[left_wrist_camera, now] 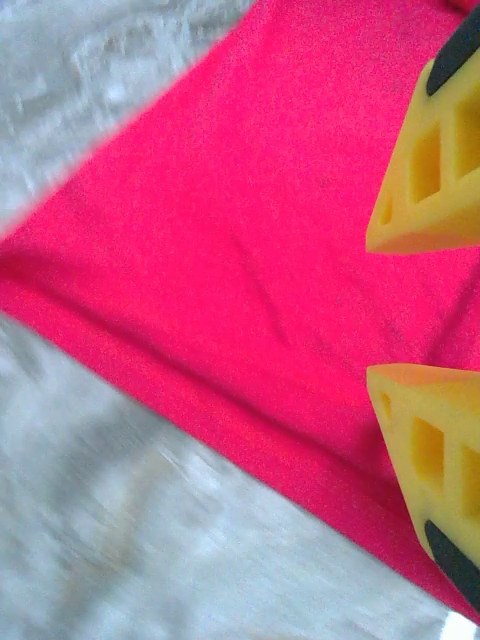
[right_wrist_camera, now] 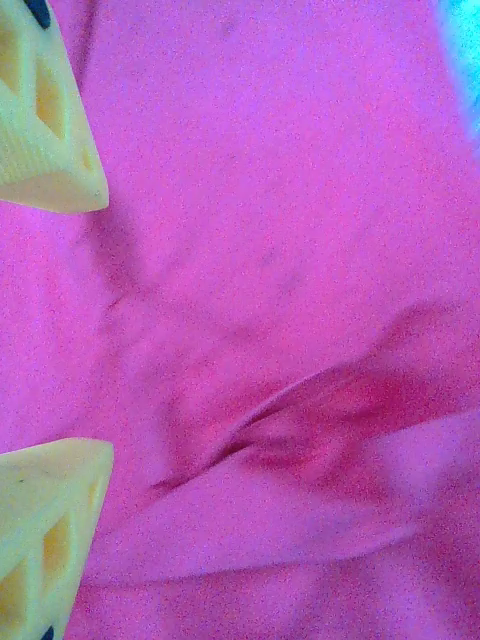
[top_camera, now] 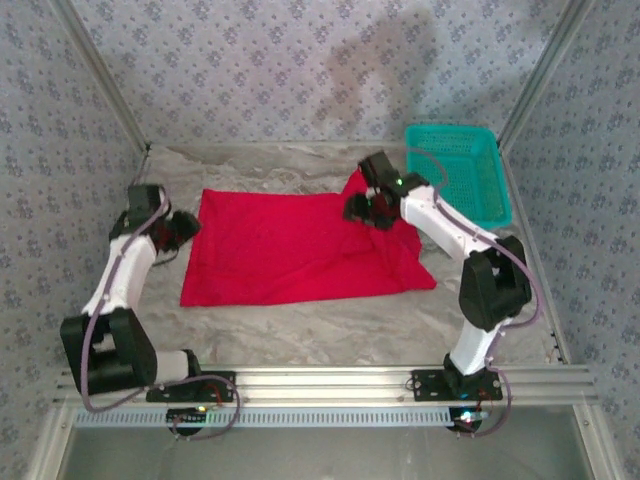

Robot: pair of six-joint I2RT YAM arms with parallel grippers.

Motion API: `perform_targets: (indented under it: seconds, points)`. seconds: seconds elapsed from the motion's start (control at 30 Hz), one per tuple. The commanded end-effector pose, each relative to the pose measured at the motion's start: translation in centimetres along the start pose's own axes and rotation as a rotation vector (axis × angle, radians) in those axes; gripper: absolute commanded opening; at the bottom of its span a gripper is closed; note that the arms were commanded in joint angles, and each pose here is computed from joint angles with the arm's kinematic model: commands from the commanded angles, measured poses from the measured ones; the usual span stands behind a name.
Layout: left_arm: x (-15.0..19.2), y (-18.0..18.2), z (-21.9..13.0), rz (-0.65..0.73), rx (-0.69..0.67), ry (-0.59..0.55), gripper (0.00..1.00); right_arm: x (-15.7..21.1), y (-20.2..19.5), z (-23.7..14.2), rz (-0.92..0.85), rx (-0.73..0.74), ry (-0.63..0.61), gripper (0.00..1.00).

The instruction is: Fold the inside-out t-shirt

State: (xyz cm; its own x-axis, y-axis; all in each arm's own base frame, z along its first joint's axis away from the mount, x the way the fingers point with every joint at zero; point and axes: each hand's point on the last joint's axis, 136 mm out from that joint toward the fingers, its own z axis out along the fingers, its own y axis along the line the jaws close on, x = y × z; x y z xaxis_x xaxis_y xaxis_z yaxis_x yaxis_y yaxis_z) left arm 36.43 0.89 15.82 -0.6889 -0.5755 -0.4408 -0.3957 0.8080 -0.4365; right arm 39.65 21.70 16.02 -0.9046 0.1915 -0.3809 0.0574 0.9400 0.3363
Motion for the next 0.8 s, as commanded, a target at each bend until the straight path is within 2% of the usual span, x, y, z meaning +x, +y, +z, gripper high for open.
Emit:
perform_targets:
  seconds: [0.0, 0.2, 0.47, 0.77]
  points:
    - [-1.3, -1.1, 3.7, 0.091, -0.038, 0.091, 0.34, -4.2, -1.7, 2.9, -0.040, 0.134, -0.052, 0.62]
    - [-5.3, -1.4, 10.1, 0.189, -0.175, 0.153, 0.34, -10.6, -3.8, 8.1, 0.028, 0.214, -0.086, 0.62]
    - [-8.3, -2.0, 16.1, 0.223, -0.202, 0.181, 0.37, -14.1, -4.5, 14.9, 0.119, 0.133, -0.113, 0.62]
    - [-8.8, -2.5, 19.9, 0.217, -0.165, 0.206, 0.37, -17.9, -3.0, 17.0, 0.199, -0.015, -0.226, 0.62]
